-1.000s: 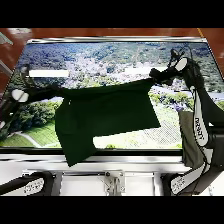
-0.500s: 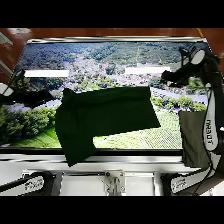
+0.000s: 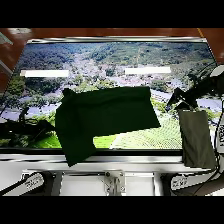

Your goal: Fold the shirts.

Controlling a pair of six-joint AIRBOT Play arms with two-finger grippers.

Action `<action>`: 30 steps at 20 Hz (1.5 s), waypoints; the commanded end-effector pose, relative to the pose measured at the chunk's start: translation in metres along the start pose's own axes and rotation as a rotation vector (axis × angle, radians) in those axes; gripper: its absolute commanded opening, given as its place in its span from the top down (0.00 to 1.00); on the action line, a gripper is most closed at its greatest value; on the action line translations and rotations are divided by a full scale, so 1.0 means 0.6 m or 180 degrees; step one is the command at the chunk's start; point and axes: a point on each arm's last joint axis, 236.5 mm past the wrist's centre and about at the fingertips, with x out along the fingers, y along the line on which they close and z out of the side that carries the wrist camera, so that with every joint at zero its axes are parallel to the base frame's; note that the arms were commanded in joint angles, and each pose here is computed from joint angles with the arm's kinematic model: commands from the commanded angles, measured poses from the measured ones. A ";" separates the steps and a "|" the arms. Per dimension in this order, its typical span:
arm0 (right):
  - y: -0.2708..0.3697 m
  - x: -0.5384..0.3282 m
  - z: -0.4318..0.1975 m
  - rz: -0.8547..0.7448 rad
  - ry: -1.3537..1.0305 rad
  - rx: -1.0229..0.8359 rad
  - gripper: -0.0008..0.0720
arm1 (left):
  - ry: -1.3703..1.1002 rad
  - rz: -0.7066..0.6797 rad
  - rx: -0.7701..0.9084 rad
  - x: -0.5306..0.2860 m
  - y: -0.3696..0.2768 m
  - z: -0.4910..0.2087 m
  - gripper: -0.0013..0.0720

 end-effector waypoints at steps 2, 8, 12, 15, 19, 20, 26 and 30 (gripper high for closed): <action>0.029 0.023 0.009 0.0231 -0.0067 -0.0007 0.26 | -0.0049 -0.0102 -0.0027 0.048 -0.002 -0.010 0.07; 0.027 0.023 0.010 0.0221 -0.0082 -0.0003 0.26 | -0.0029 0.0027 0.0071 0.082 0.004 -0.002 0.21; 0.024 0.023 0.011 0.0194 -0.0086 0.0011 0.26 | -0.0057 -0.0005 0.0047 0.082 0.000 0.001 0.74; -0.029 0.032 -0.021 -0.0195 0.0171 0.0060 0.04 | 0.0018 -0.0241 0.0227 0.081 -0.029 -0.009 0.94; -0.061 0.097 -0.066 -0.0105 0.0453 0.0294 0.04 | 0.0082 -0.0371 0.0267 0.075 -0.048 -0.017 0.94; -0.058 0.115 -0.058 -0.0014 0.0362 0.0347 0.04 | 0.0075 -0.0375 0.0274 0.074 -0.049 -0.017 0.94; -0.045 0.183 -0.046 0.0094 0.0304 0.0464 0.04 | 0.0014 -0.0376 0.0362 0.066 -0.055 -0.014 0.94; -0.029 0.221 -0.063 -0.0033 0.0513 0.0328 0.04 | 0.0023 -0.0383 0.0363 0.065 -0.056 -0.015 0.94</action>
